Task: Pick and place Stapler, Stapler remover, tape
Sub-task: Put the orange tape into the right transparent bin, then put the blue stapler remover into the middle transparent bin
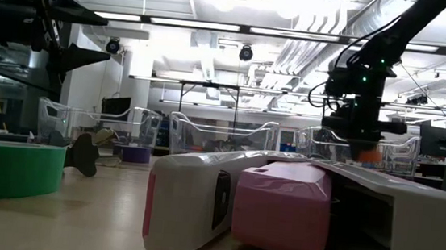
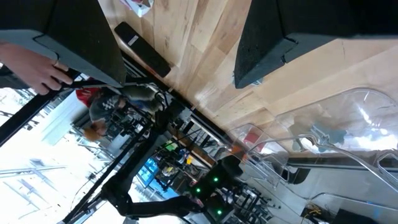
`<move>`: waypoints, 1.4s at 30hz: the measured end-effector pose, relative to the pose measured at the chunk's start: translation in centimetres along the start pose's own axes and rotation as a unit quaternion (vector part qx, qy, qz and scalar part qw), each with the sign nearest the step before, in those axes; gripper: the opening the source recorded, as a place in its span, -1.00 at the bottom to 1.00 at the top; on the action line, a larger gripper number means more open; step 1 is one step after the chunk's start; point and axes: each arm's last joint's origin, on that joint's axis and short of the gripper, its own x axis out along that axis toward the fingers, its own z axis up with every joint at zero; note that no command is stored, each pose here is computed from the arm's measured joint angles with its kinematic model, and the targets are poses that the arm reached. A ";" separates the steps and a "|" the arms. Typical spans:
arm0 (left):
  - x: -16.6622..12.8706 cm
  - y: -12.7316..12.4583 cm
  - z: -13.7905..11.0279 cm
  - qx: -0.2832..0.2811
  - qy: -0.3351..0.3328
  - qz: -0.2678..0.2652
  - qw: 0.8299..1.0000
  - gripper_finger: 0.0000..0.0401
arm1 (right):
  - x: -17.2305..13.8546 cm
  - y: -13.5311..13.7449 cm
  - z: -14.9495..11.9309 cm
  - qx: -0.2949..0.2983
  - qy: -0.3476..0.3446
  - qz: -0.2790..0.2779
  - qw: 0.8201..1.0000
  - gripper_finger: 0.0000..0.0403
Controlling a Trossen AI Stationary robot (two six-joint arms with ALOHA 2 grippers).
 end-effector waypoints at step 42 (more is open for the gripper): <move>0.0 0.0 0.0 0.000 0.000 0.000 1.000 0.48 | -3.1 0.8 0.5 -0.012 -0.039 0.051 0.998 -0.03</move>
